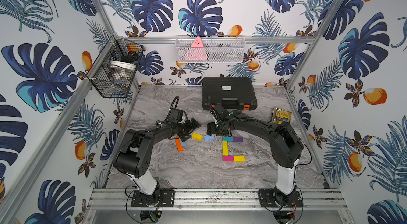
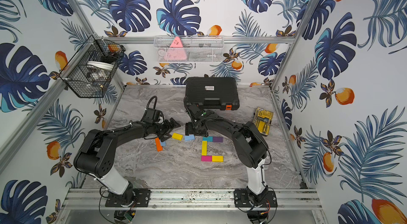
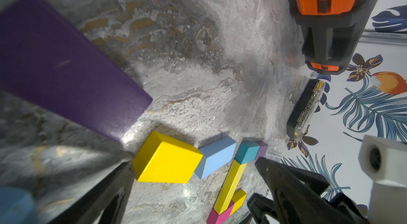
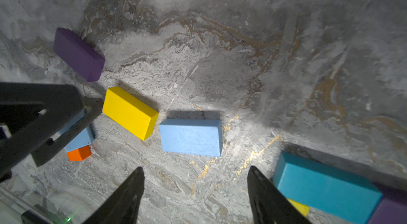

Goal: Assemble the letter c with building blocks
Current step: Assemble the building block at the center of the board.

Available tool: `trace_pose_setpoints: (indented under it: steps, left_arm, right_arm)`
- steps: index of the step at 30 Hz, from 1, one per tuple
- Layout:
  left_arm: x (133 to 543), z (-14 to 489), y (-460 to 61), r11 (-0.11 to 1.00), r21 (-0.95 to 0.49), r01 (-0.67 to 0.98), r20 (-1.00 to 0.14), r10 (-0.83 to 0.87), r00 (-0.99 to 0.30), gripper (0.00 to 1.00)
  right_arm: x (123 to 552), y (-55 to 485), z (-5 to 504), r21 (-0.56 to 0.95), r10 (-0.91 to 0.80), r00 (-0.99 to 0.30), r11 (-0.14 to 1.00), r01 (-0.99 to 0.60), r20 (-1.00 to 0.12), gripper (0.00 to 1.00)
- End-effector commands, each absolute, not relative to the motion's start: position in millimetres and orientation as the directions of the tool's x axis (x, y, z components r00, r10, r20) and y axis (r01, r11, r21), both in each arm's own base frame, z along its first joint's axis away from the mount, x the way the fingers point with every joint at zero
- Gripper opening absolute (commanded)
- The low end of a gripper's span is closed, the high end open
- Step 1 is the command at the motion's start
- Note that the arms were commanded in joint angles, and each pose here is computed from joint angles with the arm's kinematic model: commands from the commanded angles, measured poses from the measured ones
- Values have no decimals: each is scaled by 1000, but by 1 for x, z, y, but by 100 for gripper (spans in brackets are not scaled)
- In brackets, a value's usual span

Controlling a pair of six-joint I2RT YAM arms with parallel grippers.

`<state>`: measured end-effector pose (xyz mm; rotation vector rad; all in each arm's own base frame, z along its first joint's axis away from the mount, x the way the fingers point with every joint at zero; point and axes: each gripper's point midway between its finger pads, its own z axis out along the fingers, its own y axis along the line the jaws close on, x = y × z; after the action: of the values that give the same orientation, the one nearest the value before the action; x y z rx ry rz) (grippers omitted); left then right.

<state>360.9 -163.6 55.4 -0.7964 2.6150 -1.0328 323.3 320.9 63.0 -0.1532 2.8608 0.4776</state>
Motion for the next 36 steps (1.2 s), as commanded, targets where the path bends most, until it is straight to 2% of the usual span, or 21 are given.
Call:
trace_pose_setpoints:
  steps: [1,15,23,36]
  left_arm:
    - [362,58,-166,613,-695,-375,-26,-543,-839,99]
    - [350,60,-176,622,-698,-356,-25,-517,-855,99]
    - [362,61,-171,656,-666,-356,-58,-521,-852,99]
    - [373,61,-183,634,-690,-349,-38,-514,-857,99]
  right_arm:
    - [322,329,61,350,-44,-972,928,-125,-230,76]
    - [319,328,47,357,-24,-978,929,-98,-206,77]
    - [320,326,41,344,-22,-978,934,-94,-206,77]
    - [318,332,37,386,1,-982,919,-74,-191,76]
